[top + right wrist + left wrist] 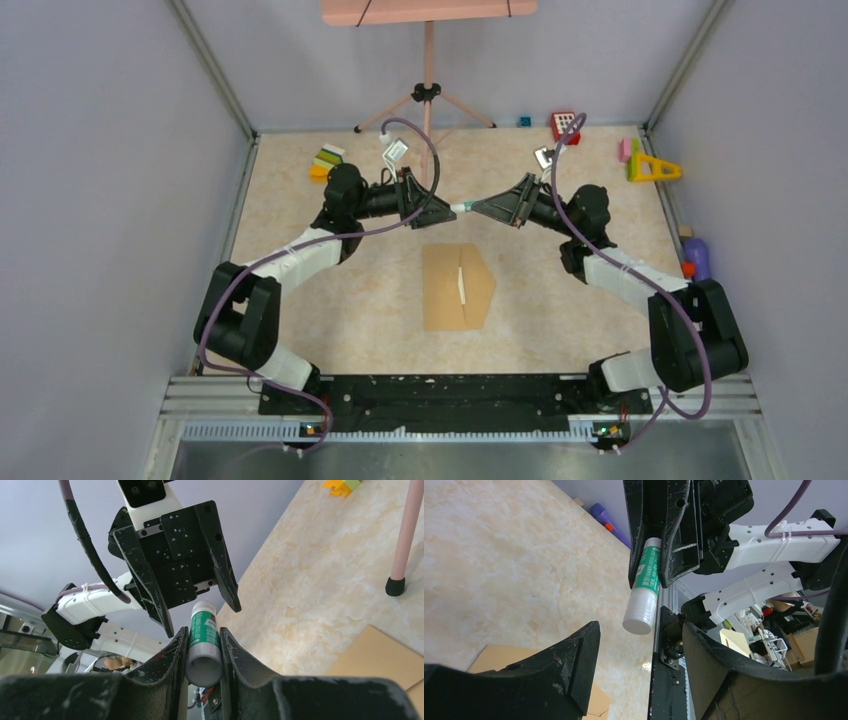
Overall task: Place the letter into the envelope and seal it
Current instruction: Open the solid glue cap from the solid glue.
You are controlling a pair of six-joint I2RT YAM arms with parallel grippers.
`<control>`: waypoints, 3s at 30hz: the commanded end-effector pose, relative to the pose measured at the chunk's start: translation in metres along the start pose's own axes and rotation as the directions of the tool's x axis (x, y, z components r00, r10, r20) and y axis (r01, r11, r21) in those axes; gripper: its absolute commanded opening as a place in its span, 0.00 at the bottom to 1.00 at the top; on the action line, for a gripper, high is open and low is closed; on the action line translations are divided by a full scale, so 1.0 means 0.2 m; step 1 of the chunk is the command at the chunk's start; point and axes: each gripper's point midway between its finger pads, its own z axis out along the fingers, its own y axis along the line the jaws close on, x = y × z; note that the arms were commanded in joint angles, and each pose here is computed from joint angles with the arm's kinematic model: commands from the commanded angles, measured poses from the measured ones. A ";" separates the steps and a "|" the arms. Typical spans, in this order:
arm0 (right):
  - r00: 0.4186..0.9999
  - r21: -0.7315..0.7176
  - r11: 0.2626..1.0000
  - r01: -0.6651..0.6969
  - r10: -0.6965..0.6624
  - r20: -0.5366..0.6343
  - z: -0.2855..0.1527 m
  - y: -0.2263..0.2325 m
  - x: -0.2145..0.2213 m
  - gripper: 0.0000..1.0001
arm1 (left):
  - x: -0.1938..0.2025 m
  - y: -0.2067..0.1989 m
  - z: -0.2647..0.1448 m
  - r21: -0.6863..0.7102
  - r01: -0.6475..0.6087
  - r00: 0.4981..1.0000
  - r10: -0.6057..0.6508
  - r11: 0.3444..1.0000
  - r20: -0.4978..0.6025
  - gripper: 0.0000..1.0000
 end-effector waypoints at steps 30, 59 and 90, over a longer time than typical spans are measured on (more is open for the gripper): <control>1.000 -0.026 0.999 0.023 -0.023 -0.011 0.03 0.01 0.01 0.00 | 0.00 -0.05 0.02 0.050 -0.039 0.999 0.040 0.998 -0.005 0.42; 0.999 -0.031 0.999 0.043 -0.043 -0.013 0.02 0.03 0.00 0.00 | -0.07 0.00 -0.08 -0.016 -0.090 0.995 0.091 0.996 0.037 0.50; 1.000 -0.038 0.999 0.025 -0.025 -0.018 0.02 0.03 0.00 0.00 | -0.01 -0.07 0.01 0.067 -0.059 0.998 0.060 0.996 -0.013 0.55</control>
